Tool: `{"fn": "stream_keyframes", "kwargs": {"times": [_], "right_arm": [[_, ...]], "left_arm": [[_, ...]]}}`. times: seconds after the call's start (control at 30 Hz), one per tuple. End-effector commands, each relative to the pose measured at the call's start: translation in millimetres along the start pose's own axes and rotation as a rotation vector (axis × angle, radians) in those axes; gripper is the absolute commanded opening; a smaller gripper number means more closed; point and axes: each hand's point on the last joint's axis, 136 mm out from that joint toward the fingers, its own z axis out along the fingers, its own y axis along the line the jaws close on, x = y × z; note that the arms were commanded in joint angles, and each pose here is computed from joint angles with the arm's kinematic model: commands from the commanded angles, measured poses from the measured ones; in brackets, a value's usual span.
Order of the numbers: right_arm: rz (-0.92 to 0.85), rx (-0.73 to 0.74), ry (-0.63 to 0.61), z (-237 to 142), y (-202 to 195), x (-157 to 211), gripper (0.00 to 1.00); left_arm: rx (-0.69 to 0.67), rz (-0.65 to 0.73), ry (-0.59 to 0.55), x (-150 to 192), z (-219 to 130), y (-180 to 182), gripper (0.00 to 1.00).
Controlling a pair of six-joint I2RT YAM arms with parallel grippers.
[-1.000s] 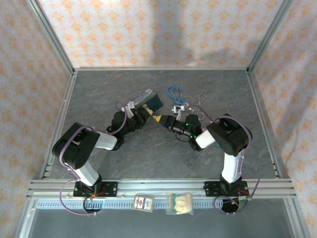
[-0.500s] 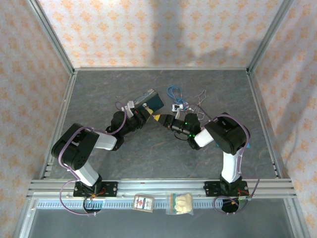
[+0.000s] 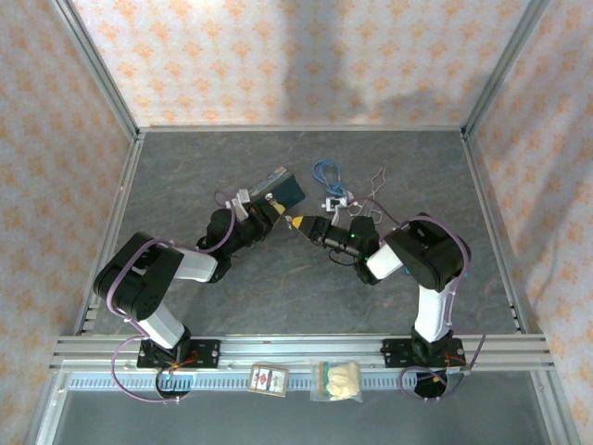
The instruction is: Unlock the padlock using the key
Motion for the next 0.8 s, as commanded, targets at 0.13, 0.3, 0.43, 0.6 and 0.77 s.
{"fn": "stream_keyframes", "kwargs": {"times": [0.13,0.3,0.43,0.6,0.77], "right_arm": [[-0.027,-0.149,-0.003,4,33,-6,0.27],[-0.017,-0.140,-0.002,8,24,-5,0.27],[-0.016,-0.089,-0.019,9,12,-6,0.33],[-0.032,-0.048,-0.035,7,6,-8,0.37],[-0.034,-0.063,-0.017,15,8,-8,0.36]], "left_arm": [[0.060,0.037,-0.022,-7,-2,-19,0.00],[0.067,0.037,-0.020,-6,-2,-22,0.00],[0.076,0.040,-0.019,-6,-3,-25,0.00],[0.080,0.040,-0.020,-5,-4,-27,0.00],[0.084,0.041,-0.017,-4,-3,-29,0.00]]}}
